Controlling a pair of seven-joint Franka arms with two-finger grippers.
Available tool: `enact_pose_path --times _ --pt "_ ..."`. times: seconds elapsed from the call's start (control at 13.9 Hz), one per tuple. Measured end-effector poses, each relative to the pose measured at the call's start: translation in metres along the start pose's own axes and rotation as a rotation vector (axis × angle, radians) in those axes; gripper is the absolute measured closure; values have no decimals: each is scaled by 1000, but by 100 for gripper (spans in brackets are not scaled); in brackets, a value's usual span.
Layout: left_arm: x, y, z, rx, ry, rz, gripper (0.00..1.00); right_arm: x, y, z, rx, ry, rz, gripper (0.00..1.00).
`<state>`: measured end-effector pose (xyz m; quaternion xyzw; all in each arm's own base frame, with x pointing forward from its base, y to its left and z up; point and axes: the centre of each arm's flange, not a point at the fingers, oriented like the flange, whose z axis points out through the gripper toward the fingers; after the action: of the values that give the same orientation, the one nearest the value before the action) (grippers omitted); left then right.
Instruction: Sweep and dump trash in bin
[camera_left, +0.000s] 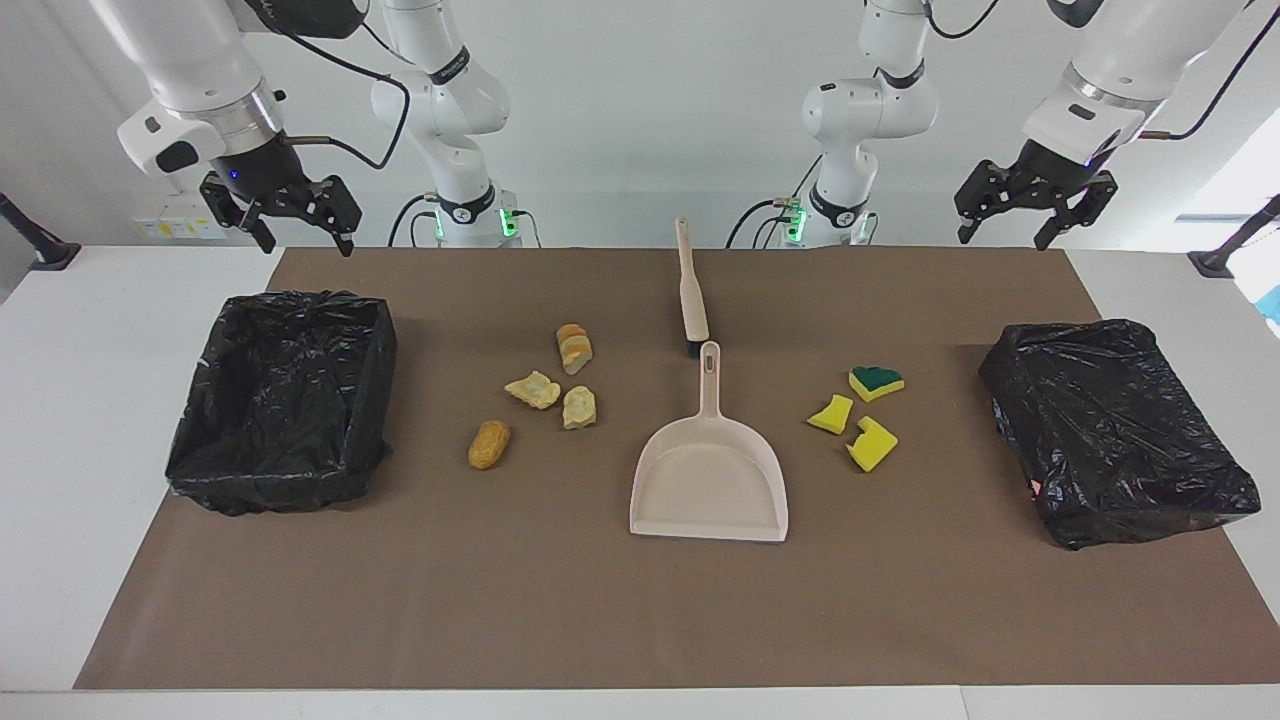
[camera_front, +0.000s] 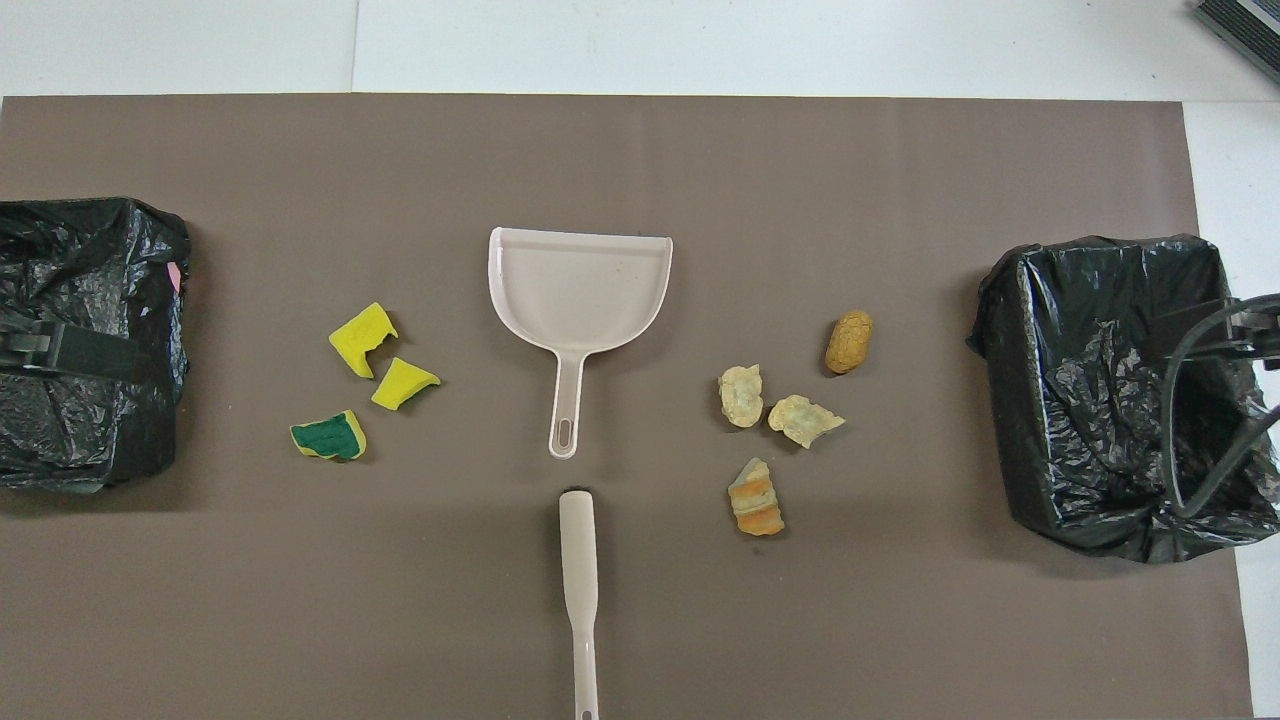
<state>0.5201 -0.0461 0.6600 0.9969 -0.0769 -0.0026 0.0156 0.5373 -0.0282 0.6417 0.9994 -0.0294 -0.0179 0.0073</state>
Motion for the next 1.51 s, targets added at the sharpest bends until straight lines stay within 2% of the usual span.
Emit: enact_pose_path --times 0.43,0.94,1.15,1.51 --pt "-1 3 2 -2 -3 5 0 0 -1 0 1 -1 3 0" --pt "-24 51 27 0 -55 72 0 1 -7 4 2 -8 -8 0" --pt "-45 98 48 5 -101 101 0 1 -9 6 2 -12 -11 0" --pt "-105 193 85 -6 -167 135 0 1 -9 7 2 -14 -11 0"
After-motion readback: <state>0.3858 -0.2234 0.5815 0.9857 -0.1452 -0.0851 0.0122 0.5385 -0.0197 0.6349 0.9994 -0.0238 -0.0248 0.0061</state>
